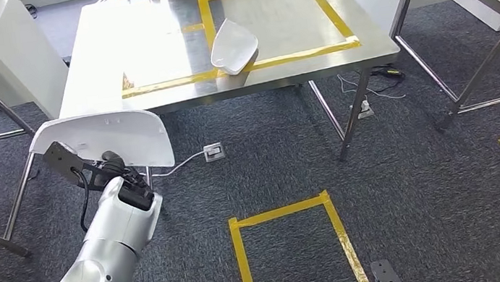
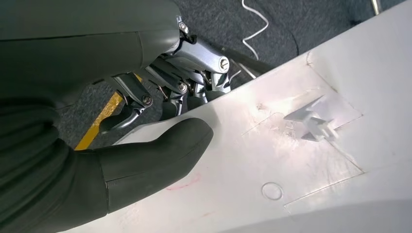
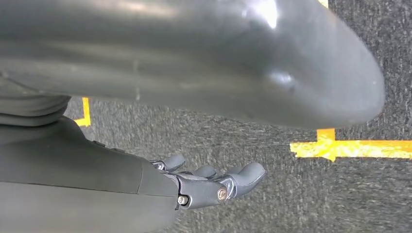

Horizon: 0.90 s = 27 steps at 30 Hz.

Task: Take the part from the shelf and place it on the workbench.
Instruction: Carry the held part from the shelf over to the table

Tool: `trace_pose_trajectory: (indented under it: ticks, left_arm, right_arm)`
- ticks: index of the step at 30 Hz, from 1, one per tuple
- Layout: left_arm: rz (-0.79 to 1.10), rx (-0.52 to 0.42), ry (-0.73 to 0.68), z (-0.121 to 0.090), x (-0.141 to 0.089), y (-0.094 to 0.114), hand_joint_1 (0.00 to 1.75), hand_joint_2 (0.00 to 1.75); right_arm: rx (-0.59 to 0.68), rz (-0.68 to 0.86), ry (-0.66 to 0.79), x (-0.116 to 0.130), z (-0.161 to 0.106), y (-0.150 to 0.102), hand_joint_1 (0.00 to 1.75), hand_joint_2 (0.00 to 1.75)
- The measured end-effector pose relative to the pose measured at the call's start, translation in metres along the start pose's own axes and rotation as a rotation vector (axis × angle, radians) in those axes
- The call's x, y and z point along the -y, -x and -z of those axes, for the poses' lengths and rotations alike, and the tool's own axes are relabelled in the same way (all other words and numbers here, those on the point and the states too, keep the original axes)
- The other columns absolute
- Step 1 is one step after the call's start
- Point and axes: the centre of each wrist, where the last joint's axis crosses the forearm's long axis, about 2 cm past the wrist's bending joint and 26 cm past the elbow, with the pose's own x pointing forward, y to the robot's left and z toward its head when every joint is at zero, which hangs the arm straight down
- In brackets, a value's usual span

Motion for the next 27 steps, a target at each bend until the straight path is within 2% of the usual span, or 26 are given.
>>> trace_pose_trajectory:
  ticks: [27]
  left_arm:
    - [0.016,0.025,0.003,-0.0005,-0.0036,0.0031,1.75,1.75]
  right_arm:
    - [0.001,-0.045,0.003,-0.0002,-0.0004,0.0019,0.00,0.00]
